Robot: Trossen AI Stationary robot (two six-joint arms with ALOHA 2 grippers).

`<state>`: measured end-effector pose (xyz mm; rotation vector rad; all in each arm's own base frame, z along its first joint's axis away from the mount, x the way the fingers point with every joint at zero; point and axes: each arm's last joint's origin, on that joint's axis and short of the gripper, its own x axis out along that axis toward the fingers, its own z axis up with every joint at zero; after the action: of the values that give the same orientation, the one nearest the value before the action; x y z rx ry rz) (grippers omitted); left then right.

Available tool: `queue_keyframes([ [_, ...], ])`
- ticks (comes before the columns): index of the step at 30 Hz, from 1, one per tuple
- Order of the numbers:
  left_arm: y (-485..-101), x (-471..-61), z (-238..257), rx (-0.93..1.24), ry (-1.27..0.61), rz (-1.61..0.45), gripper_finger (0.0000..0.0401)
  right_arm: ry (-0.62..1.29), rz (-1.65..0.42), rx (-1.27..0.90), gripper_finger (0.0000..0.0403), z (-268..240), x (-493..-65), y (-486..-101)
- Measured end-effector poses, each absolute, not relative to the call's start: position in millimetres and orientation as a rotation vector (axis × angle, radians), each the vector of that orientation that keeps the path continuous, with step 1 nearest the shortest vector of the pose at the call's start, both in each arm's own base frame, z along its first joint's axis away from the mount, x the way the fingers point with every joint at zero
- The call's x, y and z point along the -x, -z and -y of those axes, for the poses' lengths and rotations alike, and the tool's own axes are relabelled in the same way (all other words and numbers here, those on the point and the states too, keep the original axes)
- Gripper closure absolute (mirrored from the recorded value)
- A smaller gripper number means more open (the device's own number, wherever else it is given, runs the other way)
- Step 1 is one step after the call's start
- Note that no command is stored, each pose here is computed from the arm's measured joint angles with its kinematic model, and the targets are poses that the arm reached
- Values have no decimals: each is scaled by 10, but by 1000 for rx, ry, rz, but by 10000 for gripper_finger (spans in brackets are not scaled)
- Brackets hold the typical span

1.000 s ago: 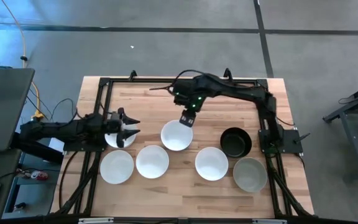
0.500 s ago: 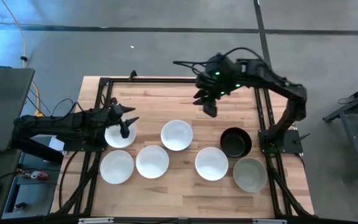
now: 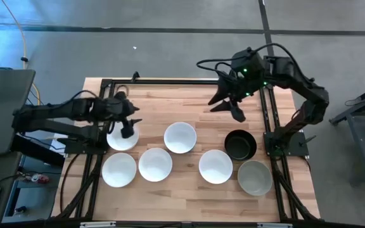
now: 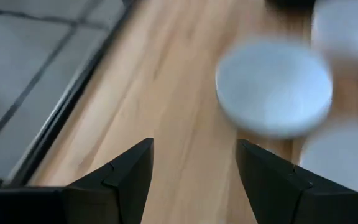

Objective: Nest bowls inside each other
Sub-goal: Stack the white bowl on top of the white bowl

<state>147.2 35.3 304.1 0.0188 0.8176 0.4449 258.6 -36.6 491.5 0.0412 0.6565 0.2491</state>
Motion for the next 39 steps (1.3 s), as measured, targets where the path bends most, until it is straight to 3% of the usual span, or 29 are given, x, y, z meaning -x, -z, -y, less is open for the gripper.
queue_keyframes([
  [3, -3107, -1417, -357, -132, -431, -1039, 185, -275, -668, -50, 284, 344, -2504, -4931],
  [7, -3109, -1306, -419, -225, -497, -1172, 185, -340, -629, -8, 284, 267, -2395, -4999],
  [22, -2979, -1110, -664, -96, -516, -1298, 185, -473, -253, 164, 284, -48, -1447, -5501],
  [30, -2694, -1040, -668, -34, -488, -1290, 185, -228, -216, 143, 284, -19, -1010, -5268],
  [39, -2688, -1009, -692, -117, -478, -1319, 185, -51, -146, 84, 284, 6, -627, -4799],
])
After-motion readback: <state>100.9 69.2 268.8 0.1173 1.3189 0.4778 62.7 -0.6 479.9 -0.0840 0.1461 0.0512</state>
